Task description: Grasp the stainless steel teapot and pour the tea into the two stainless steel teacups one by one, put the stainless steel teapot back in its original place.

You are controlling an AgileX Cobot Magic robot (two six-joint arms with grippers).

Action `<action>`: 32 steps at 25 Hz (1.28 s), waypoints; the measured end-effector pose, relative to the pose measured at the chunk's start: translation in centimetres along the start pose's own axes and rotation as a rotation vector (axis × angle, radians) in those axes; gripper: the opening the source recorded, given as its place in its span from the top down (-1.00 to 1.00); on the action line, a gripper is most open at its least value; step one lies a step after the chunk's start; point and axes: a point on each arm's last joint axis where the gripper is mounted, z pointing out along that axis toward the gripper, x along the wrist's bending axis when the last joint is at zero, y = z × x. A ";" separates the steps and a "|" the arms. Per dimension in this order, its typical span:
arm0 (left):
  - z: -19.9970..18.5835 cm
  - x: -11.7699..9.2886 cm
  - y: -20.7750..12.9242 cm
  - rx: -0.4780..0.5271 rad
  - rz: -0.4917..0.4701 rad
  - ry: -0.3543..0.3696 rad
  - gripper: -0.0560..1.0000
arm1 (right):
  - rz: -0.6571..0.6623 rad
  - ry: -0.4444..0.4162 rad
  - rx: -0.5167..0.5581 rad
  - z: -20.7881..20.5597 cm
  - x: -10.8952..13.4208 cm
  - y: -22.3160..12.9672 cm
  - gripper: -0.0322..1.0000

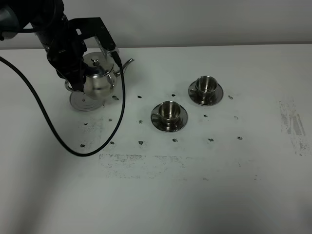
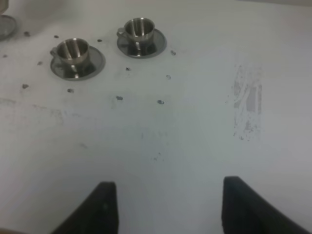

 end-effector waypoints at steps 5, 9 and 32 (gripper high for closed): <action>-0.1 0.0 0.9 -0.025 0.177 0.047 0.54 | 0.000 0.000 0.000 0.0 0.0 0.0 0.05; -0.3 0.4 2.2 -0.054 0.271 0.174 0.54 | 0.000 0.001 0.000 0.0 0.0 0.0 0.05; 5.7 1.1 10.4 -0.100 0.372 0.263 0.54 | 0.000 0.001 0.000 0.0 0.0 0.0 0.05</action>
